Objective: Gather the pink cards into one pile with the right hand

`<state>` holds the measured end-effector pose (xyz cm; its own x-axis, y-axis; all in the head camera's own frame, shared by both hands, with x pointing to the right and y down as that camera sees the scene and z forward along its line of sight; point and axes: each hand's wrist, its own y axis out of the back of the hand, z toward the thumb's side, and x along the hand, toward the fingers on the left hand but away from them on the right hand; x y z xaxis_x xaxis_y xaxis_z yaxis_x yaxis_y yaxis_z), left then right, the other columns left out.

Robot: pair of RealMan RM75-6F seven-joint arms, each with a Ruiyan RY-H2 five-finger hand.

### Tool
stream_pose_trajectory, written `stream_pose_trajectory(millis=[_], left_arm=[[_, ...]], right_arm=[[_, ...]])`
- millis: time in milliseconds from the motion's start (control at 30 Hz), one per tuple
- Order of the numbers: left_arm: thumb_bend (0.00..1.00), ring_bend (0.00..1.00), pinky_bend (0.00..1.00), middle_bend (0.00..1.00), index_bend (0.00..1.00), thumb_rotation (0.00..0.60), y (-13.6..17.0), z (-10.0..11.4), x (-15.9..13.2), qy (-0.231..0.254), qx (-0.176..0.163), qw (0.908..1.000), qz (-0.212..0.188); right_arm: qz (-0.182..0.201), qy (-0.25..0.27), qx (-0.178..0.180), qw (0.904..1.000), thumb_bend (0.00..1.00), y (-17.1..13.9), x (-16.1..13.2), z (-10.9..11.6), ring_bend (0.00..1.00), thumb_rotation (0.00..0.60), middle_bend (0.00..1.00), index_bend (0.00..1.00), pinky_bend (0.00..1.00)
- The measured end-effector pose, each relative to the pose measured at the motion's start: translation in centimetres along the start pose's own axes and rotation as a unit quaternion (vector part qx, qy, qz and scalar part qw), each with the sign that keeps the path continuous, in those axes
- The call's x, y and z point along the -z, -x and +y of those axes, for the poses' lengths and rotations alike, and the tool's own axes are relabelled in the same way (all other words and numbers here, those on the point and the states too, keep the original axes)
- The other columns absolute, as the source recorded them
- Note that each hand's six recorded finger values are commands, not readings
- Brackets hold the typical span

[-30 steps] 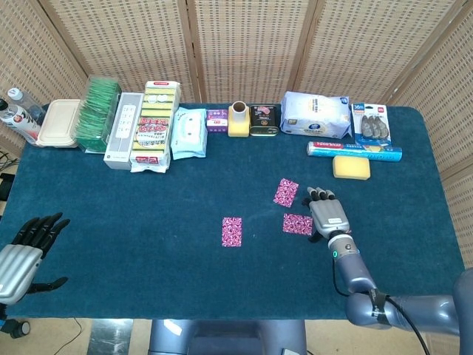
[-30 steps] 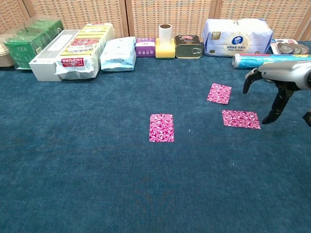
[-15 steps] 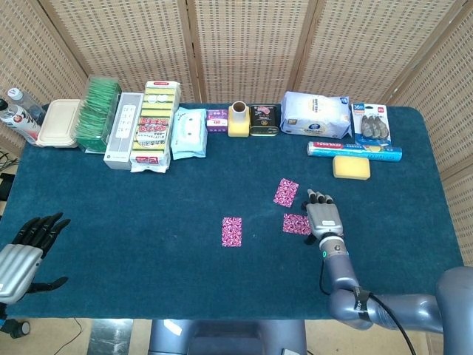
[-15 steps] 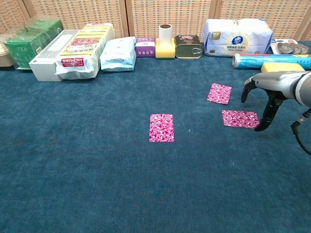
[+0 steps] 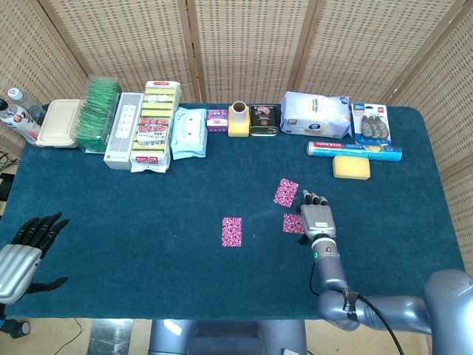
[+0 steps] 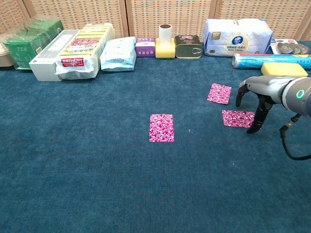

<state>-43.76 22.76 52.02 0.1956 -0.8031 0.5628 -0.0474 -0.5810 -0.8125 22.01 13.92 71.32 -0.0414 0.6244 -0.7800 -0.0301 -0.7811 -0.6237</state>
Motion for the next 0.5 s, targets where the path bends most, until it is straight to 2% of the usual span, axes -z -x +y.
stream_pose_trajectory(millis=[500], left_arm=[[0.06, 0.0, 0.0, 0.0, 0.0, 0.6, -0.05, 0.0, 0.06, 0.0, 0.0, 1.0, 0.001]], right_arm=[[-0.01, -0.007, 0.004, 0.9999, 0.15, 0.68, 0.19, -0.38, 0.0, 0.6, 0.02, 0.32, 0.07]])
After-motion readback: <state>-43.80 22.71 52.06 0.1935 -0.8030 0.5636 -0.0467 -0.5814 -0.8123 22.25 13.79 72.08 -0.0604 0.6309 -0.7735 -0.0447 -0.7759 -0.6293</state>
